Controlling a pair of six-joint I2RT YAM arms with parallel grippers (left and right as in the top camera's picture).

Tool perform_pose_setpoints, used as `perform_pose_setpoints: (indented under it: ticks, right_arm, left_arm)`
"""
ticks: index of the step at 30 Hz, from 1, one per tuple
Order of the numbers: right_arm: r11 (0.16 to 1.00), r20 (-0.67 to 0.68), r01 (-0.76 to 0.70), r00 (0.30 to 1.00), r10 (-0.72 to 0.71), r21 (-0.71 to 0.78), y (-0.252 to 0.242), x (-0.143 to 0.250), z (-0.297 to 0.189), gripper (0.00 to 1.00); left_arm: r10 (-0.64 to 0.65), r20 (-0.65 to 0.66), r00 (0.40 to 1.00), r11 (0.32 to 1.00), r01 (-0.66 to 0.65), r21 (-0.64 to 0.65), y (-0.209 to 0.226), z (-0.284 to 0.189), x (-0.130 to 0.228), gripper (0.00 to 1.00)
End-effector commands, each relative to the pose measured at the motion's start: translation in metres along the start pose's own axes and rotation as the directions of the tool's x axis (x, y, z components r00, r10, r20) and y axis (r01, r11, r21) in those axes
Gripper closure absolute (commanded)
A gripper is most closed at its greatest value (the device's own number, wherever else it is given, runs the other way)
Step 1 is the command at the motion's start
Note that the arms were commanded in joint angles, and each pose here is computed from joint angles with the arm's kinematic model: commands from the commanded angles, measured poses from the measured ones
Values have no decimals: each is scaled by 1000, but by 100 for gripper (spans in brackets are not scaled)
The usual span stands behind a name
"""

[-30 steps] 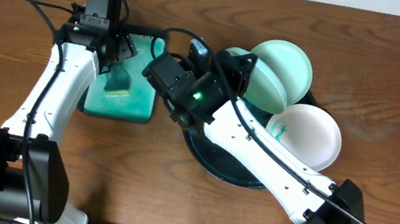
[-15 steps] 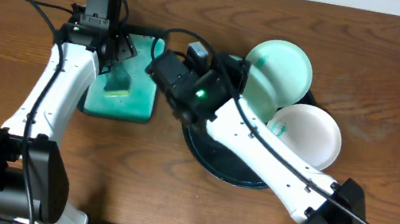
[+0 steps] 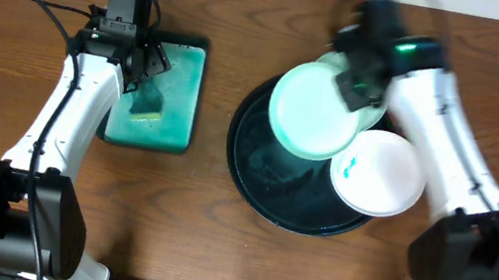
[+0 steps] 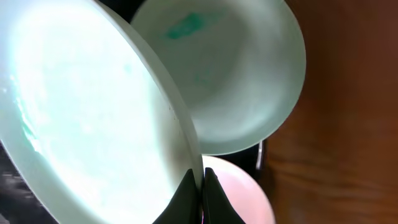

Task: Clean dirty plates on tray and stack at the side
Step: 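Carry the plate right and set it on the table beside the tray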

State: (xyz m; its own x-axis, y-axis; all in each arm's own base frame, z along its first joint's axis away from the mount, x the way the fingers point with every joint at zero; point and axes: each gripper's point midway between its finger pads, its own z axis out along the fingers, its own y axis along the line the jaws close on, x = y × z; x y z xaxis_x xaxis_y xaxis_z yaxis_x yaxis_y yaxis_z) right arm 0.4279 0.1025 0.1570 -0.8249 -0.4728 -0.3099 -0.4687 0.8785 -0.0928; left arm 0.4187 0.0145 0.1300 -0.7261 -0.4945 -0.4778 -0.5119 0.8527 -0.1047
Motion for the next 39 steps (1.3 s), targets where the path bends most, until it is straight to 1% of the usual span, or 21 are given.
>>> perform_pose_setpoints:
  ticks: [1, 5, 7, 9, 12, 13, 16, 18, 22, 25, 28, 31, 33, 34, 35, 36, 37, 39]
  right_arm:
    - [931, 108, -154, 974, 200, -330, -14, -7, -16, 98]
    - [876, 152, -287, 917, 368, -388, -75, 10, -25, 98]
    - [843, 169, -384, 866, 470, -377, -116, 25, -27, 98]
    - [797, 187, -492, 797, 574, -351, -158, 43, -26, 98]
    - [729, 207, -604, 706, 677, -322, -201, 66, -23, 99]
    - [664, 211, -679, 632, 745, -313, -230, 85, -17, 98]
    - [557, 196, -779, 521, 831, -288, -265, 113, 0, 98]
    - [495, 177, -826, 463, 868, -267, -281, 132, 18, 98]
    - [419, 105, -874, 406, 908, -245, -294, 167, 58, 99]
    - [377, 63, -895, 374, 925, -239, -297, 186, 78, 99]
    - [351, 38, -907, 352, 935, -234, -299, 198, 89, 99]
    - [343, 31, -910, 345, 938, -233, -299, 202, 91, 99]
    - [343, 33, -910, 345, 938, -234, -299, 201, 88, 92]
    - [344, 33, -909, 346, 938, -235, -298, 200, 87, 88]
    - [345, 34, -909, 347, 937, -235, -298, 199, 84, 75]
    - [347, 36, -908, 348, 937, -235, -298, 198, 82, 66]
    - [349, 42, -906, 349, 936, -240, -298, 196, 77, 54]
    - [356, 55, -894, 354, 933, -272, -297, 188, 68, 33]
  left_arm:
    - [3, 2, 1000, 1000, -3, -16, 4, 2, -1, 18]
    - [3, 2, 1000, 1000, -3, -16, 4, 2, -1, 18]
    - [3, 2, 1000, 1000, -3, -16, 4, 2, -1, 18]
    - [3, 2, 1000, 1000, -3, -16, 4, 2, -1, 18]
    - [3, 2, 1000, 1000, -3, -16, 4, 2, -1, 18]
    - [3, 2, 1000, 1000, -3, -16, 4, 2, -1, 18]
    - [3, 2, 1000, 1000, -3, -16, 4, 2, -1, 18]
    - [3, 2, 1000, 1000, -3, -16, 4, 2, -1, 18]
    - [3, 2, 1000, 1000, -3, -16, 4, 2, -1, 18]
    - [3, 2, 1000, 1000, -3, -16, 4, 2, -1, 18]
    - [3, 2, 1000, 1000, -3, -16, 4, 2, -1, 18]
    - [2, 5, 1000, 1000, -2, -14, 3, 2, -2, 18]
    - [2, 7, 1000, 1000, -2, -13, 3, 2, -3, 18]
    - [2, 7, 1000, 1000, -2, -13, 3, 2, -3, 18]
    - [2, 7, 1000, 1000, -2, -13, 3, 2, -3, 18]
    - [2, 7, 1000, 1000, -2, -13, 3, 2, -3, 18]
    - [2, 7, 1000, 1000, -2, -13, 3, 2, -3, 18]
    - [2, 6, 1000, 1000, -2, -13, 3, 2, -3, 18]
